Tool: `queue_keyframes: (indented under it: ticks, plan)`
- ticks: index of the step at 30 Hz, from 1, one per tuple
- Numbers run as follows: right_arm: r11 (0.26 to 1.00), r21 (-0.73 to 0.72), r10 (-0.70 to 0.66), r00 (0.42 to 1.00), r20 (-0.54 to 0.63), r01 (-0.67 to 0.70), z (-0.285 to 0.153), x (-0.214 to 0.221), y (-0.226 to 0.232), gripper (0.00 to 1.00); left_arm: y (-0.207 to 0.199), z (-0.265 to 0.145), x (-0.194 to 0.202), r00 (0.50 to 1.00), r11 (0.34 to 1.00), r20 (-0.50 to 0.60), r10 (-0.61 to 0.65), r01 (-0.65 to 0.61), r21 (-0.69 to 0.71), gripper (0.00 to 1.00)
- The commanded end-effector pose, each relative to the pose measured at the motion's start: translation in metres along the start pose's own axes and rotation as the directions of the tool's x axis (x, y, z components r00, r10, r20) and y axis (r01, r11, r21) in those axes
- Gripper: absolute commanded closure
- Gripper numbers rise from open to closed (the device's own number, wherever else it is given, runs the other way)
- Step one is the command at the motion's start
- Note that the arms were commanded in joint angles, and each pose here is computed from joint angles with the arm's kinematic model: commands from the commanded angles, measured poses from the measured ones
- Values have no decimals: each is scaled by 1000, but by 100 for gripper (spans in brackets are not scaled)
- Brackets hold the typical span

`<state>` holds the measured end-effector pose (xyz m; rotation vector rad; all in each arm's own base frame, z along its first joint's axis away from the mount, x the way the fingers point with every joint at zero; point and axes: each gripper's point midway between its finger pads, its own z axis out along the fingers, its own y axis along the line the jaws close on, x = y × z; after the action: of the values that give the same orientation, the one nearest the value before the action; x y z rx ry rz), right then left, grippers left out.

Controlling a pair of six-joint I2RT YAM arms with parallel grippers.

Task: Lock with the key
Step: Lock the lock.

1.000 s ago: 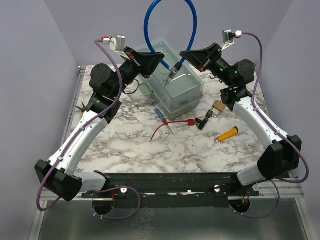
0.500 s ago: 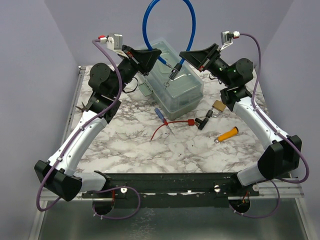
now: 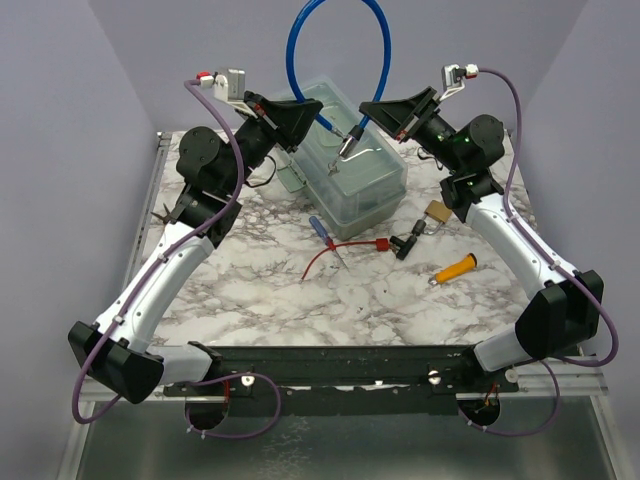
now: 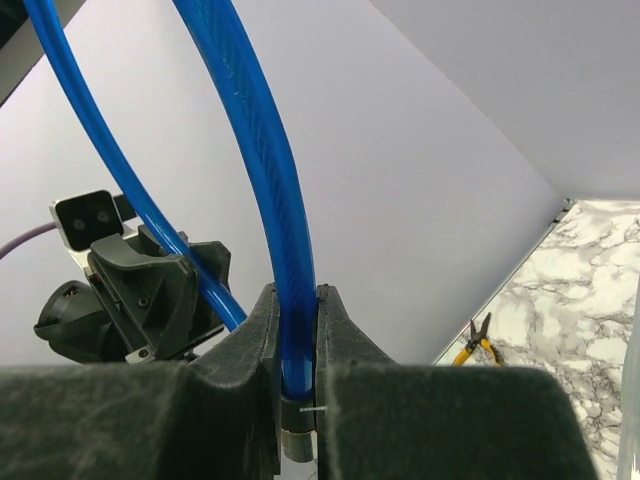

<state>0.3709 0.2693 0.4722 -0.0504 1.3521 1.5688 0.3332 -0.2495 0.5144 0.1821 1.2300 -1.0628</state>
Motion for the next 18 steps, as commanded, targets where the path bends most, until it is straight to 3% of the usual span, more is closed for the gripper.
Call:
queue_keyframes:
  ticks: [1,18]
  plan:
    - [1000,-6,13,999,42,-13,2,-13,10,100,-22,-7,-13,999,997,29,14,-16,71,100]
    - [998,-17,68,997,25,-67,2,-10,13,100,-18,2,8,1000,996,-13,-26,27,80,100]
